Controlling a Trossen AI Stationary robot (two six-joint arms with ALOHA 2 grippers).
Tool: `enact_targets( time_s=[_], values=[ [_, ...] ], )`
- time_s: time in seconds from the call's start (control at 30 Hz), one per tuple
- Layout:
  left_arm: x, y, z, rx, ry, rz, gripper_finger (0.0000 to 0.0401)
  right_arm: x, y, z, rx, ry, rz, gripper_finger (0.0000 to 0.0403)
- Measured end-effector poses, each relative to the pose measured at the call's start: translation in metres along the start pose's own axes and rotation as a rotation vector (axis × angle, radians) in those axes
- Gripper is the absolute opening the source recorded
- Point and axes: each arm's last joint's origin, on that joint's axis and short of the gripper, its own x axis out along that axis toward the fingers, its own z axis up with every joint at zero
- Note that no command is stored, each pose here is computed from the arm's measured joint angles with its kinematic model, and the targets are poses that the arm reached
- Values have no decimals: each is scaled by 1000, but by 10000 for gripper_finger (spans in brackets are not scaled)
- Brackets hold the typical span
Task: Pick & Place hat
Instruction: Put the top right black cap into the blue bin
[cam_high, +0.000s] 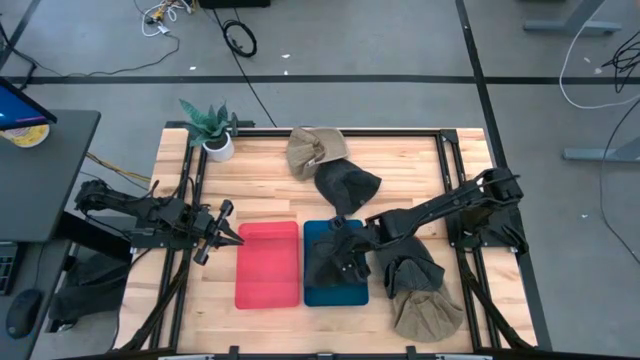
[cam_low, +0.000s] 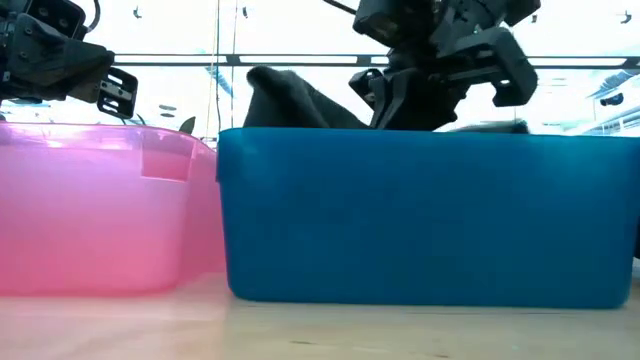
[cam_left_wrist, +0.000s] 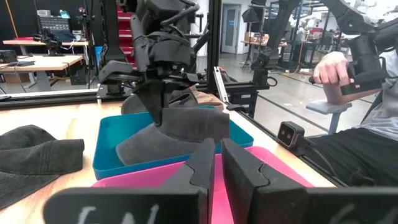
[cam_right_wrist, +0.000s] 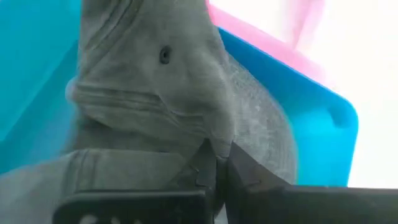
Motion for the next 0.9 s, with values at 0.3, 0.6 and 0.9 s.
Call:
enact_targets(
  time_s=[0.3,0.6,0.9],
  values=[
    [0,0,0,0,0,0,34,0,-4,-6,83,44,39,10],
    [0,0,0,0,0,0,34,1,-5,-7,110,43,51,10],
    [0,0,0,0,0,0,34,1,-6,-4,113,11,41,48]
  ],
)
